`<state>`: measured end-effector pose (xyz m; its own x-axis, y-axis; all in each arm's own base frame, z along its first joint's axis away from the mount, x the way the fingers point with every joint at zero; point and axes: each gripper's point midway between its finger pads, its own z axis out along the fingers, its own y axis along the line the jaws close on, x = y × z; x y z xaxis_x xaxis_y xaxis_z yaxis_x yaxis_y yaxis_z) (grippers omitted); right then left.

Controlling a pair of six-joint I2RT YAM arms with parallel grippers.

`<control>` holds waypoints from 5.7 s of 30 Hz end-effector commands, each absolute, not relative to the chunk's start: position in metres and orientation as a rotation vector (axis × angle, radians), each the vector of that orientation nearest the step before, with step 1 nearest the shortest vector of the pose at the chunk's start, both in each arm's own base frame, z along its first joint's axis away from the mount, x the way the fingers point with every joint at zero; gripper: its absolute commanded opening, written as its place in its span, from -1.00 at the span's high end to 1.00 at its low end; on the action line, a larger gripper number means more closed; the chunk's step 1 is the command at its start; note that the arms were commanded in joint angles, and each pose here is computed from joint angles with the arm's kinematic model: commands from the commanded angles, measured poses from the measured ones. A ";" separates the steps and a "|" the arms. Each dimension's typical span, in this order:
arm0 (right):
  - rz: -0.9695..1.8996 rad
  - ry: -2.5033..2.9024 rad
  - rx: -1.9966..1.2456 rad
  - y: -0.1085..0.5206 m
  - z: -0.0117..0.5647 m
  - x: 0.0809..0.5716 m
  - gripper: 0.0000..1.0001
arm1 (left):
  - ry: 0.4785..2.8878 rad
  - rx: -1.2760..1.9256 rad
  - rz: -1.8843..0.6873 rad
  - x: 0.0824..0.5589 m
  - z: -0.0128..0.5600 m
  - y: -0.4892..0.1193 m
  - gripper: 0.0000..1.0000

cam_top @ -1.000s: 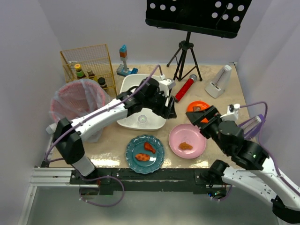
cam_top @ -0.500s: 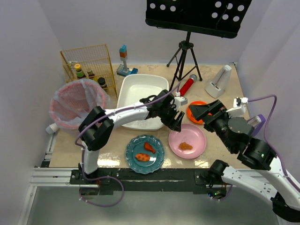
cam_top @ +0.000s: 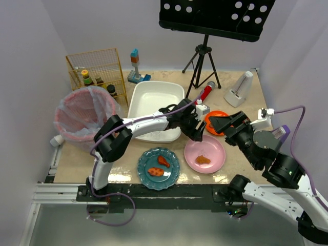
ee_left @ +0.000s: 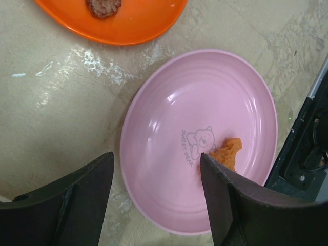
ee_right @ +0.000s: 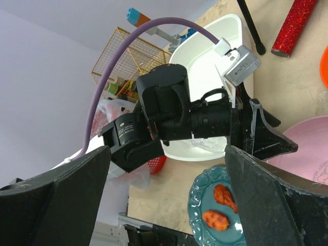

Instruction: Clear the kitchen counter

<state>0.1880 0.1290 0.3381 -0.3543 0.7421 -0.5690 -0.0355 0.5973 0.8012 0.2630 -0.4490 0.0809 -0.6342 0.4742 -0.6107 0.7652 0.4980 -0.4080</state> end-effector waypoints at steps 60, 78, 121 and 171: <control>0.863 1.767 0.575 0.124 0.327 0.189 -0.96 | 2.305 0.953 -1.031 0.296 0.138 -0.446 1.00; 0.768 1.838 0.560 0.134 0.312 0.202 -0.97 | 2.365 0.823 -0.794 0.320 0.208 -0.340 1.00; 0.810 1.958 0.390 0.195 0.255 0.222 -0.69 | 2.210 0.919 -0.895 0.268 0.296 -0.290 1.00; 1.390 1.813 0.405 0.243 0.313 0.192 1.00 | 1.981 0.345 -0.529 0.347 0.401 -0.222 -0.51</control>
